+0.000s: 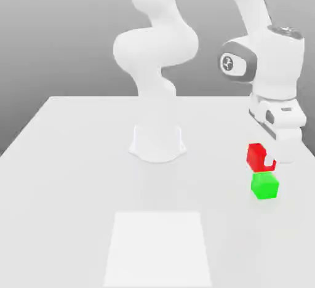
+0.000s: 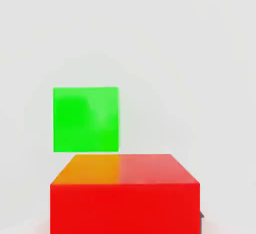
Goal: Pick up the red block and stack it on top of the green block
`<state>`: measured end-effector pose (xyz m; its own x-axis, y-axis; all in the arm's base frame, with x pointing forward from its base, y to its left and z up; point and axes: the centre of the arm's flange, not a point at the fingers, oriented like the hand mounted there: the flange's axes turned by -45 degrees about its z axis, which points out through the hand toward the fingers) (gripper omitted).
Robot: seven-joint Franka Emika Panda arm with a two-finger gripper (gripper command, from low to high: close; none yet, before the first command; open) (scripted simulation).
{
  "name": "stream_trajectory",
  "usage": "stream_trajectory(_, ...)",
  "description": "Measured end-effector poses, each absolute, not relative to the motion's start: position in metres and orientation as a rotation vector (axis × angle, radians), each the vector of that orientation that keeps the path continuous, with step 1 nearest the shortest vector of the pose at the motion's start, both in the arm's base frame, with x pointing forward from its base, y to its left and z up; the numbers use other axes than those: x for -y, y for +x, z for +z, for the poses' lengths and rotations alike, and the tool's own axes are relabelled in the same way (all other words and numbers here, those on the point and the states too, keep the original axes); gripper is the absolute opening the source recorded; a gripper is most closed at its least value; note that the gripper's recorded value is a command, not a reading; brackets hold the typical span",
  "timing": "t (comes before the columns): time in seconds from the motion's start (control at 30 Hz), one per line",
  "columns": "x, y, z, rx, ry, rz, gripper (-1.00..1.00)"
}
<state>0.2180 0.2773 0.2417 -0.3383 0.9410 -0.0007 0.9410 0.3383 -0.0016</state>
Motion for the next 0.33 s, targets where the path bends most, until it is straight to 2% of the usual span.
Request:
stream_trajectory(0.2,-0.283,0.213,0.192,2.603,-1.762,0.003,-1.0)
stream_trajectory(0.23,-0.282,0.213,0.184,2.603,-1.761,0.003,1.0)
stream_trajectory(0.33,-0.282,0.213,0.184,2.603,-1.761,0.003,1.0)
